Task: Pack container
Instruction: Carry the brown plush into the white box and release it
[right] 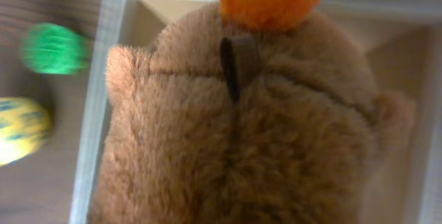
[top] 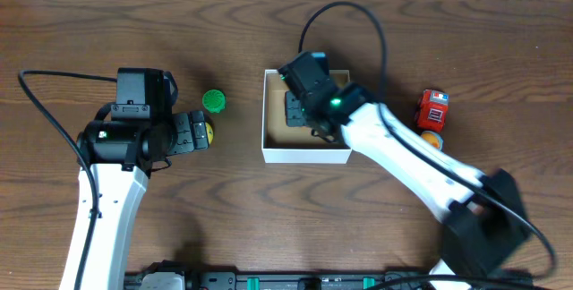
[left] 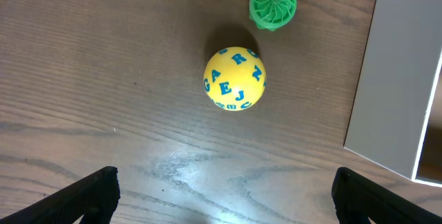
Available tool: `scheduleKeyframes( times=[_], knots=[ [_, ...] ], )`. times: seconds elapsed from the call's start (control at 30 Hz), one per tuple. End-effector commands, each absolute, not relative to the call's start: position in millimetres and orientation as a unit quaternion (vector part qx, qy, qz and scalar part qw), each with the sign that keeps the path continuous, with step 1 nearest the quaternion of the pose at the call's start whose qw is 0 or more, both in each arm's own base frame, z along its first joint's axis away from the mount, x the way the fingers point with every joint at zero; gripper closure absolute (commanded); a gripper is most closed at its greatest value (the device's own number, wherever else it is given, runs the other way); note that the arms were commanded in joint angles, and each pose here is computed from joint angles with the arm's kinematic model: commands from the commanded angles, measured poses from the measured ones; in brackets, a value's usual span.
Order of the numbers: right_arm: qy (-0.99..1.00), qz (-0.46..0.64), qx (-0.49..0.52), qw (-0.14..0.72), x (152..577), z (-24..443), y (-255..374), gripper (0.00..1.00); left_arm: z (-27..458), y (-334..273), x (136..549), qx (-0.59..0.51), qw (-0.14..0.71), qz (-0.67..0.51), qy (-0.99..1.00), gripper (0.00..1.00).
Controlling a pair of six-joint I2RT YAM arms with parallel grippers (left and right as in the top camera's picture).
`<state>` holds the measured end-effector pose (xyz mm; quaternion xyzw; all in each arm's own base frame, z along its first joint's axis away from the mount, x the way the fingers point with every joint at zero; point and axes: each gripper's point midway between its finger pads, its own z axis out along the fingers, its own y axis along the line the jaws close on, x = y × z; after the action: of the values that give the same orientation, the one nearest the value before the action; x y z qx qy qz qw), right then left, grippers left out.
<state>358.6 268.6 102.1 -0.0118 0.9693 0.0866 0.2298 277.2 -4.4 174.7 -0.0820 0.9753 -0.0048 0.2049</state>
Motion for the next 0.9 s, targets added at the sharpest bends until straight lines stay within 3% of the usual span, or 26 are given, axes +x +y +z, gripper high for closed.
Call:
scheduleKeyframes(
  times=[0.0, 0.13, 0.2, 0.27, 0.33, 0.6, 0.87],
  knots=[
    [0.968, 0.090, 0.034, 0.232, 369, 80, 276, 0.73, 181, 0, 280, -0.081, 0.213, 0.005, 0.974, 0.02],
    [0.961, 0.118, 0.021, 0.250, 383, 74, 294, 0.66, 181, 0, 280, -0.081, 0.213, 0.005, 0.974, 0.02],
    [0.957, 0.129, 0.021, 0.260, 388, 76, 299, 0.54, 181, 0, 280, -0.081, 0.213, 0.005, 0.974, 0.02],
    [0.955, 0.130, 0.022, 0.267, 390, 78, 300, 0.50, 181, 0, 280, -0.081, 0.213, 0.005, 0.974, 0.02],
    [0.954, 0.130, 0.025, 0.271, 393, 79, 298, 0.26, 181, 0, 280, -0.081, 0.213, 0.005, 0.974, 0.02],
    [0.949, 0.116, -0.026, 0.291, 399, 96, 288, 0.21, 181, 0, 280, -0.081, 0.213, 0.005, 0.974, 0.02],
    [0.934, 0.123, 0.004, 0.336, 396, 173, 248, 0.20, 181, 0, 280, -0.081, 0.213, 0.005, 0.974, 0.02]
  ],
)
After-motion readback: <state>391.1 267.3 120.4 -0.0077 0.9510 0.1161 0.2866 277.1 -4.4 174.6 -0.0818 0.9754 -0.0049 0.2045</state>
